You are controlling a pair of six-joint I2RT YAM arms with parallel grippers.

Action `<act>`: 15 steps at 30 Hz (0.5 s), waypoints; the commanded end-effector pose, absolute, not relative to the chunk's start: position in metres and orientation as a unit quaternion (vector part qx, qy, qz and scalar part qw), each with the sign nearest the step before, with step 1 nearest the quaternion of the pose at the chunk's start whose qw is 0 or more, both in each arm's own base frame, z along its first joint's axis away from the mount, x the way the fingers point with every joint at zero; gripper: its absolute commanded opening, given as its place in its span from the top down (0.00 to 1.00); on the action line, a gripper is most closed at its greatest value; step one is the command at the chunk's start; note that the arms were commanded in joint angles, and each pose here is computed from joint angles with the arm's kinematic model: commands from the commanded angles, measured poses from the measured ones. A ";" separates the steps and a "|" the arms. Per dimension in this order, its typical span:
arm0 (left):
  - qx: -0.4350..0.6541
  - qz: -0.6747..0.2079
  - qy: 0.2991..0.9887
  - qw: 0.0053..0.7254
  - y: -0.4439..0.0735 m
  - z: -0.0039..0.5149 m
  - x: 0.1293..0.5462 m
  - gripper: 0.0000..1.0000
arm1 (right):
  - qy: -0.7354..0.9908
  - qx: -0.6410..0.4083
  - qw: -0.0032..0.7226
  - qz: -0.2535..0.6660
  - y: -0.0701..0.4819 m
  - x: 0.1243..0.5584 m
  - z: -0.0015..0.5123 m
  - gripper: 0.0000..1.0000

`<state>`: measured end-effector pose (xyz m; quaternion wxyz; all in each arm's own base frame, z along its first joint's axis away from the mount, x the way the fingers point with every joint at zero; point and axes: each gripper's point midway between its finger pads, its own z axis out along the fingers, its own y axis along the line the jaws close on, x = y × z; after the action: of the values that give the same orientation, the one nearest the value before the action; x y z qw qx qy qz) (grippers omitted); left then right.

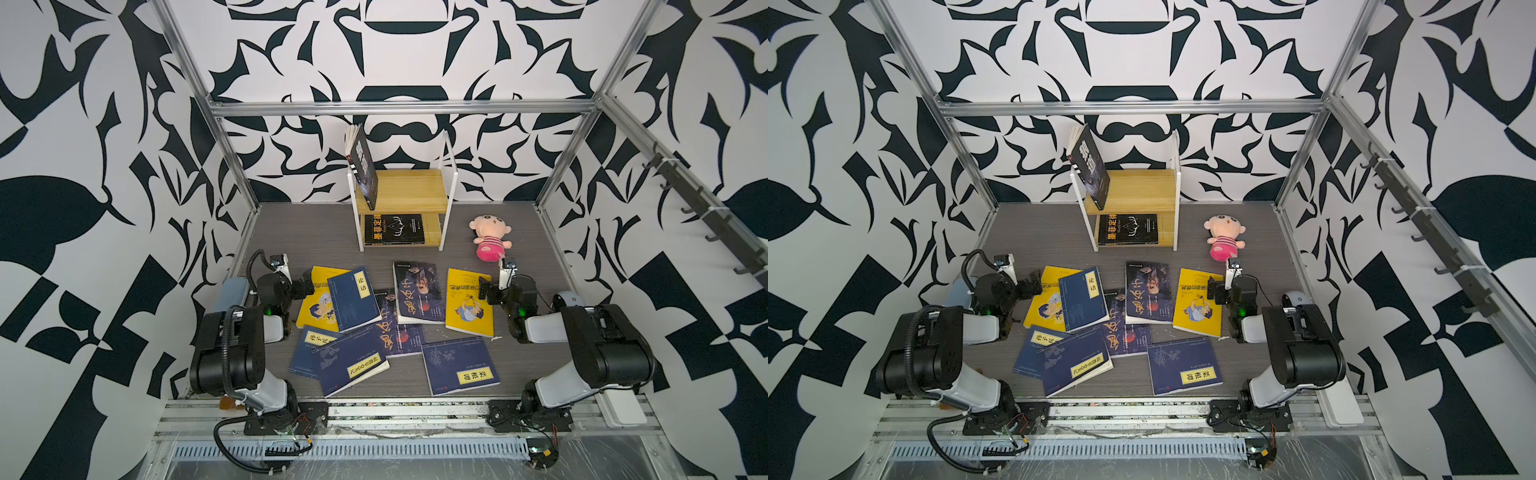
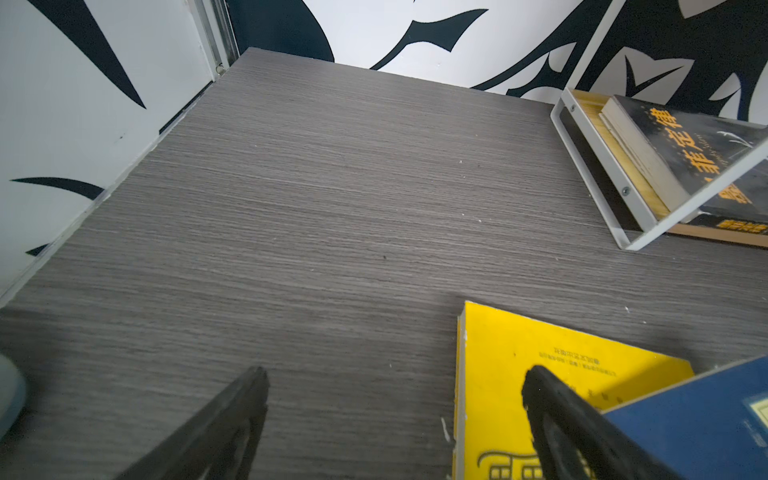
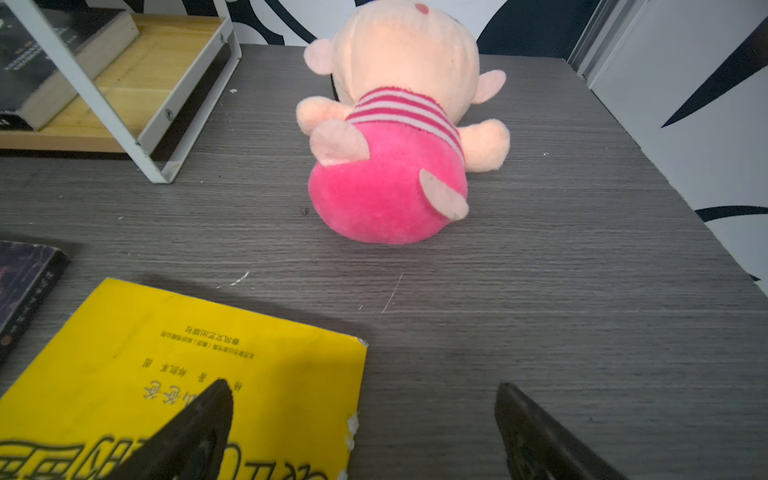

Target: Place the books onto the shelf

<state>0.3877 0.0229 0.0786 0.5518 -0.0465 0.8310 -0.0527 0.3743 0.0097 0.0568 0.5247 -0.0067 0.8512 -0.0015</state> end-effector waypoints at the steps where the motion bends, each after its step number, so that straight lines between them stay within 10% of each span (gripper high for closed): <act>1: -0.049 -0.058 0.822 0.565 0.024 0.089 0.394 0.01 | 0.831 0.003 0.556 -0.003 0.007 0.387 0.078 0.00; 15: 0.000 -0.093 0.834 0.544 0.005 0.110 0.397 0.01 | 0.825 0.004 0.565 -0.005 0.007 0.388 0.083 0.00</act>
<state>0.3876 0.0169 0.0798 0.5399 -0.0345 0.8385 -0.0656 0.3745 0.0097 0.0571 0.5252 -0.0067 0.8509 -0.0015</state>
